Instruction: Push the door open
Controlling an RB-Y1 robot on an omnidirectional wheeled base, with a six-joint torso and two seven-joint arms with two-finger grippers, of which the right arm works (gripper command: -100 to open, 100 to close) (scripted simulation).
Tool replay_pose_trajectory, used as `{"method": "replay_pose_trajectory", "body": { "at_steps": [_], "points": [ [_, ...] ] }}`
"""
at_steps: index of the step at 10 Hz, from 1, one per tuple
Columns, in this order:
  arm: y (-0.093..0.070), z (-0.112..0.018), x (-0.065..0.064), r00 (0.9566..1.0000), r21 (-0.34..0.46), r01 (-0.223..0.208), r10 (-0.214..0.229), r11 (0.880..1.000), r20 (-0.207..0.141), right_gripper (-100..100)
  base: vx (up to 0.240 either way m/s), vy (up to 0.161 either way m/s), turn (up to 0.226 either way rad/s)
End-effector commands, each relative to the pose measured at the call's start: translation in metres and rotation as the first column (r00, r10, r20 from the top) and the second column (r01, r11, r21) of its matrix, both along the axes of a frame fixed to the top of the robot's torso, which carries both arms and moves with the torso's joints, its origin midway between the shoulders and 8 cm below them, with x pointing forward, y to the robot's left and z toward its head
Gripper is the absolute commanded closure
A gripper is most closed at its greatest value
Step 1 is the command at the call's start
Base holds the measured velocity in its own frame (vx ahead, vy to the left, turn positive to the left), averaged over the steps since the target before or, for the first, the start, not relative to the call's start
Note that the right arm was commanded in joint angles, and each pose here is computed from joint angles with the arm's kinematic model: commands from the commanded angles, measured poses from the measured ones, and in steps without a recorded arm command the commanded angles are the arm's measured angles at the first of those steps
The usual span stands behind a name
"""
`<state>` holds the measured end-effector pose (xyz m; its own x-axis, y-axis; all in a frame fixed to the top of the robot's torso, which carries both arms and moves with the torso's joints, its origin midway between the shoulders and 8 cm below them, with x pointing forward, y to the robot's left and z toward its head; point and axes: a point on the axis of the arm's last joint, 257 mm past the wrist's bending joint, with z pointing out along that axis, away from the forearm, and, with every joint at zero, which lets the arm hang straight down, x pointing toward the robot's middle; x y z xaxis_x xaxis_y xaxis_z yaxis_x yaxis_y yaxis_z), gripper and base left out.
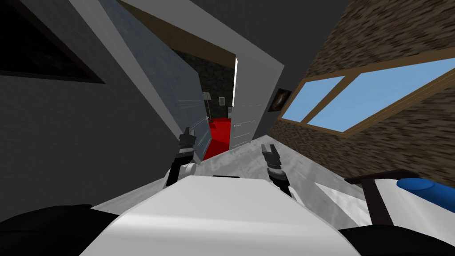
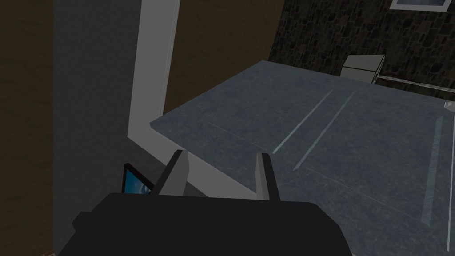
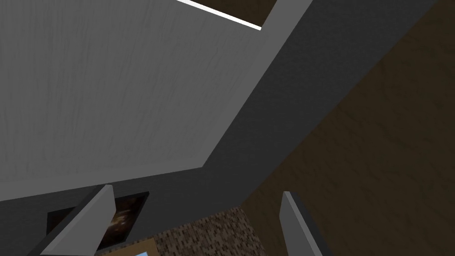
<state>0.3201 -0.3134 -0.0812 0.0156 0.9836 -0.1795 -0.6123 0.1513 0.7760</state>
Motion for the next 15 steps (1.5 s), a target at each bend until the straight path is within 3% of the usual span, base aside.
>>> {"method": "replay_pose_trajectory", "body": {
  "at_steps": [1,4,7,10,12,15],
  "points": [
    [-0.001,-0.010,-0.002,0.9998,-0.011,-0.012,0.012,1.000,-0.016,-100,0.140,0.033,-0.008],
    [-0.008,-0.033,-0.008,0.9976,-0.037,-0.040,0.038,0.998,-0.058,-100,0.146,0.036,-0.009],
    [-0.012,-0.047,-0.012,0.9948,-0.051,-0.059,0.054,0.997,-0.086,-100,0.124,0.019,-0.006],
    [-0.018,-0.065,-0.019,0.9892,-0.067,-0.085,0.076,0.994,-0.125,-100,0.119,0.034,-0.008],
    [-0.025,-0.083,-0.028,0.9812,-0.078,-0.112,0.098,0.991,-0.166,-100,0.169,0.029,-0.013],
    [-0.032,-0.101,-0.038,0.9706,-0.085,-0.141,0.120,0.986,-0.209,-100,0.153,0.024,-0.008]
  ]
}}
